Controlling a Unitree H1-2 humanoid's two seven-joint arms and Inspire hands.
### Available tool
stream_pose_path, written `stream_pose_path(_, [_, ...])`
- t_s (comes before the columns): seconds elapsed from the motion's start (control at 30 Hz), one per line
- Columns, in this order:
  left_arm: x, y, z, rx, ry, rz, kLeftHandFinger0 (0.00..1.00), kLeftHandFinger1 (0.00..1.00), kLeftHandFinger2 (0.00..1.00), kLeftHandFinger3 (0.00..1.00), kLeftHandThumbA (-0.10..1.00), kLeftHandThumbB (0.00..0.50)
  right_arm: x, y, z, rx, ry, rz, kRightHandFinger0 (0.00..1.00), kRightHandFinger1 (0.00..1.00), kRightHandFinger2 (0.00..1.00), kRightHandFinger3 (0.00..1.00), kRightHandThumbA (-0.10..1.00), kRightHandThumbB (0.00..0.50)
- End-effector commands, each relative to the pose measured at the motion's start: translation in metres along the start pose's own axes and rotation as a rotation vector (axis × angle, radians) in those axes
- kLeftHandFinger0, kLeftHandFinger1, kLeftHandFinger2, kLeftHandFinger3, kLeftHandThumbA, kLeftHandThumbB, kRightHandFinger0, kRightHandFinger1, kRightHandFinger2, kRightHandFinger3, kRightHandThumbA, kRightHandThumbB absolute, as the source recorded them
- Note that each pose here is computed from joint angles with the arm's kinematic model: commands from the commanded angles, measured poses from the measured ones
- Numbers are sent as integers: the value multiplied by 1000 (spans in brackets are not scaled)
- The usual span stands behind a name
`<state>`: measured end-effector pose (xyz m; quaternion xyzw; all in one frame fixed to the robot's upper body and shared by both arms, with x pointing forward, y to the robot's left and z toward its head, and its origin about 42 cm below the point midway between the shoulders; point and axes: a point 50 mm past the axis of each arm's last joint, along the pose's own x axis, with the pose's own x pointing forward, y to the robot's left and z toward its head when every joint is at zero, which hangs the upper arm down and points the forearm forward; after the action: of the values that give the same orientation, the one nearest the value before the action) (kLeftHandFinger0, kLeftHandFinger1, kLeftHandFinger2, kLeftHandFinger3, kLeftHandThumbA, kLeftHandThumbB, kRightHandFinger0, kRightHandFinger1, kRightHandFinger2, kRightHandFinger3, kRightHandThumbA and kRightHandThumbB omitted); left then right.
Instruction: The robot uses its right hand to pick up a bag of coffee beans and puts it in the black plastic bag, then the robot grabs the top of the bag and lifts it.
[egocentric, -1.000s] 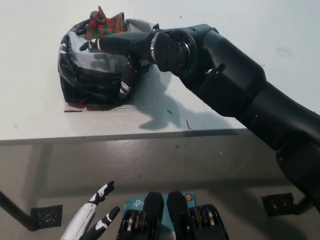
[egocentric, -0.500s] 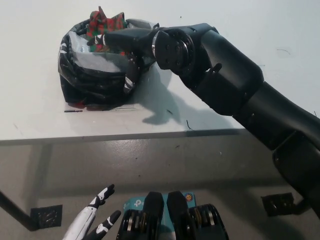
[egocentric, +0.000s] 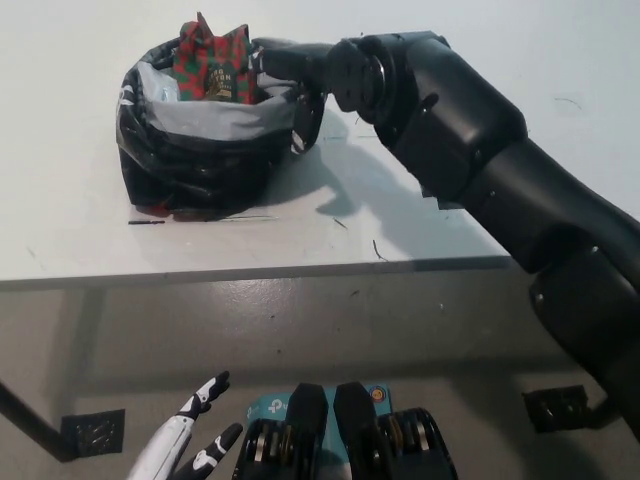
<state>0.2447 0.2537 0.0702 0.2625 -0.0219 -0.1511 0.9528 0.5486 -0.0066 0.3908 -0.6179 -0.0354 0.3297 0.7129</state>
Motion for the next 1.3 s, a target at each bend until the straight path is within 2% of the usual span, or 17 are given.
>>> stream_pose_path(0.0, [1, 6, 8, 19, -41, 0, 1000, 1000, 1000, 1000, 931, 151, -4, -33, 27, -60, -69, -109, 1000, 1000, 1000, 1000, 1000, 500])
stream_pose_path(0.4, [5, 12, 10, 23, -46, -6, 1000, 1000, 1000, 1000, 933, 142, 14, 6, 35, -38, -98, -51, 1000, 1000, 1000, 1000, 983, 500])
stream_pose_path(0.63, [9, 12, 13, 24, -52, -9, 1000, 1000, 1000, 1000, 933, 145, 23, 23, 46, -82, -162, -37, 1000, 1000, 1000, 1000, 867, 500])
stream_pose_path(0.67, [8, 12, 13, 23, -52, -12, 1000, 1000, 1000, 1000, 934, 146, 24, 24, 47, -58, -166, -46, 1000, 1000, 1000, 1000, 771, 500])
stream_pose_path(0.7, [9, 12, 13, 21, -51, -13, 1000, 1000, 1000, 1000, 937, 148, 25, 26, 48, -46, -171, -62, 902, 897, 953, 1000, 571, 437])
stream_pose_path(0.73, [9, 12, 13, 17, -52, -13, 1000, 1000, 1000, 1000, 936, 148, 26, 27, 50, -67, -178, -103, 473, 465, 603, 1000, 253, 346])
stream_pose_path(0.77, [9, 12, 13, 11, -53, -14, 1000, 1000, 1000, 1000, 936, 147, 27, 29, 51, -93, -188, -153, 259, 344, 486, 968, 133, 295])
stream_pose_path(0.8, [9, 12, 13, 11, -55, -13, 1000, 1000, 1000, 1000, 931, 141, 27, 31, 52, -112, -192, -189, 52, 132, 322, 700, -53, 256])
stream_pose_path(0.83, [9, 12, 13, 11, -58, -13, 1000, 1000, 1000, 1000, 931, 141, 28, 32, 52, -128, -196, -225, 52, 132, 322, 700, -53, 256])
stream_pose_path(0.87, [9, 13, 13, 16, -59, -13, 1000, 1000, 1000, 1000, 930, 137, 27, 30, 50, -112, -204, -294, 2, 179, 479, 414, -98, 209])
stream_pose_path(0.9, [9, 13, 13, 16, -61, -14, 1000, 1000, 1000, 1000, 930, 137, 26, 29, 48, -102, -207, -317, 2, 179, 479, 414, -98, 209])
stream_pose_path(0.93, [9, 13, 13, 16, -64, -14, 1000, 1000, 1000, 1000, 931, 134, 26, 27, 47, -91, -203, -336, 8, 315, 726, 622, -100, 185])
stream_pose_path(0.97, [9, 13, 13, 15, -66, -15, 1000, 1000, 1000, 1000, 931, 133, 25, 25, 45, -83, -195, -349, 61, 413, 865, 784, -100, 164])
stream_pose_path(1.0, [10, 13, 13, 16, -69, -16, 1000, 1000, 1000, 1000, 931, 132, 25, 22, 42, -84, -190, -374, 143, 513, 912, 849, -100, 151])
stream_pose_path(1.07, [10, 13, 13, 20, -67, -12, 1000, 1000, 1000, 1000, 929, 130, 24, 17, 40, -86, -187, -398, 6, 386, 845, 790, -100, 130])
stream_pose_path(1.2, [12, 14, 13, 20, -70, -13, 1000, 1000, 1000, 1000, 928, 129, 21, 5, 36, -68, -185, -414, 19, 501, 892, 931, -100, 127])
stream_pose_path(1.27, [13, 14, 13, 29, -70, -12, 1000, 1000, 1000, 1000, 931, 122, 19, -1, 36, -65, -182, -418, 39, 496, 880, 861, -100, 138])
